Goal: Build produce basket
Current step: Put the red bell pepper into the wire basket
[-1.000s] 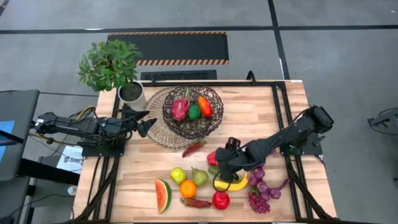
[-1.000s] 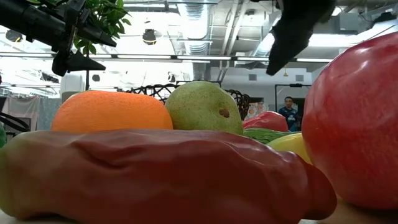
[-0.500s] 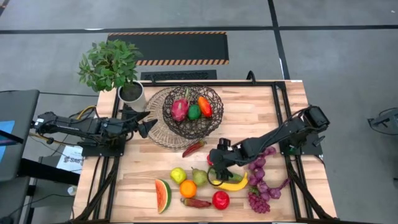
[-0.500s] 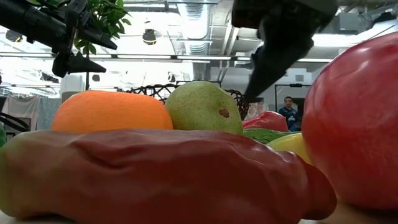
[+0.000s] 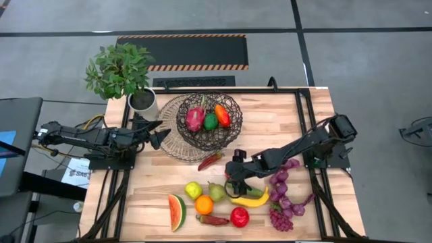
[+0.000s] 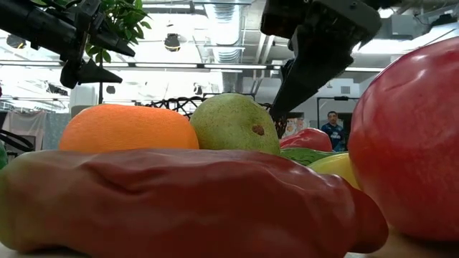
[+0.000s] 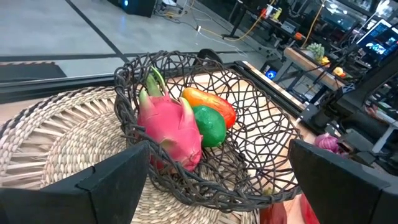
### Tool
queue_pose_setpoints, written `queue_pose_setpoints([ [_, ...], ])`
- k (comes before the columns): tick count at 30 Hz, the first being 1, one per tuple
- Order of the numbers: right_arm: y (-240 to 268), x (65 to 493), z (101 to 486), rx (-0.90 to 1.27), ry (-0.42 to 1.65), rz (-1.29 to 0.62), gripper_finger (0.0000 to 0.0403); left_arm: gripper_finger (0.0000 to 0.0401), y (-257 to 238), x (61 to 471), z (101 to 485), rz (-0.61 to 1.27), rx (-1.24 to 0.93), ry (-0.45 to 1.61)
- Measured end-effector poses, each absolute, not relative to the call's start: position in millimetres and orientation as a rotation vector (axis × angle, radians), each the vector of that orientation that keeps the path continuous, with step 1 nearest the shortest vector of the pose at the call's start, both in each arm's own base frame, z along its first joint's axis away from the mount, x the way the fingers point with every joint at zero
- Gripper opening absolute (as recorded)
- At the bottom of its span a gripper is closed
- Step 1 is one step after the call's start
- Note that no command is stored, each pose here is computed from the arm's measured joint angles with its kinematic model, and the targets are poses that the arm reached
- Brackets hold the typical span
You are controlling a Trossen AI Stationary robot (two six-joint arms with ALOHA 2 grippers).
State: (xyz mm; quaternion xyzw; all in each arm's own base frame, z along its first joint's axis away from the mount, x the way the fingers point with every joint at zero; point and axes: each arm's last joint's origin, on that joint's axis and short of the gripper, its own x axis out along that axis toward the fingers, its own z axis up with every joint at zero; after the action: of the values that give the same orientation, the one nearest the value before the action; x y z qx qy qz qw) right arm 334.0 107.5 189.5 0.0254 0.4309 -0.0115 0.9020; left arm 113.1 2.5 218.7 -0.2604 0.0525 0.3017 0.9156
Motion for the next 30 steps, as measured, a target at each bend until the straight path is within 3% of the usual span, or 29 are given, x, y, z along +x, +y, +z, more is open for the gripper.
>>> queue_pose_setpoints([
  [17,98,321,160,0.059,0.880,-0.015,0.0324,0.0368,3,113,219,0.629,-0.540,0.104],
  [30,85,311,149,0.030,0.998,-0.092,0.0319,0.0368,3,113,219,0.628,-0.542,0.104],
])
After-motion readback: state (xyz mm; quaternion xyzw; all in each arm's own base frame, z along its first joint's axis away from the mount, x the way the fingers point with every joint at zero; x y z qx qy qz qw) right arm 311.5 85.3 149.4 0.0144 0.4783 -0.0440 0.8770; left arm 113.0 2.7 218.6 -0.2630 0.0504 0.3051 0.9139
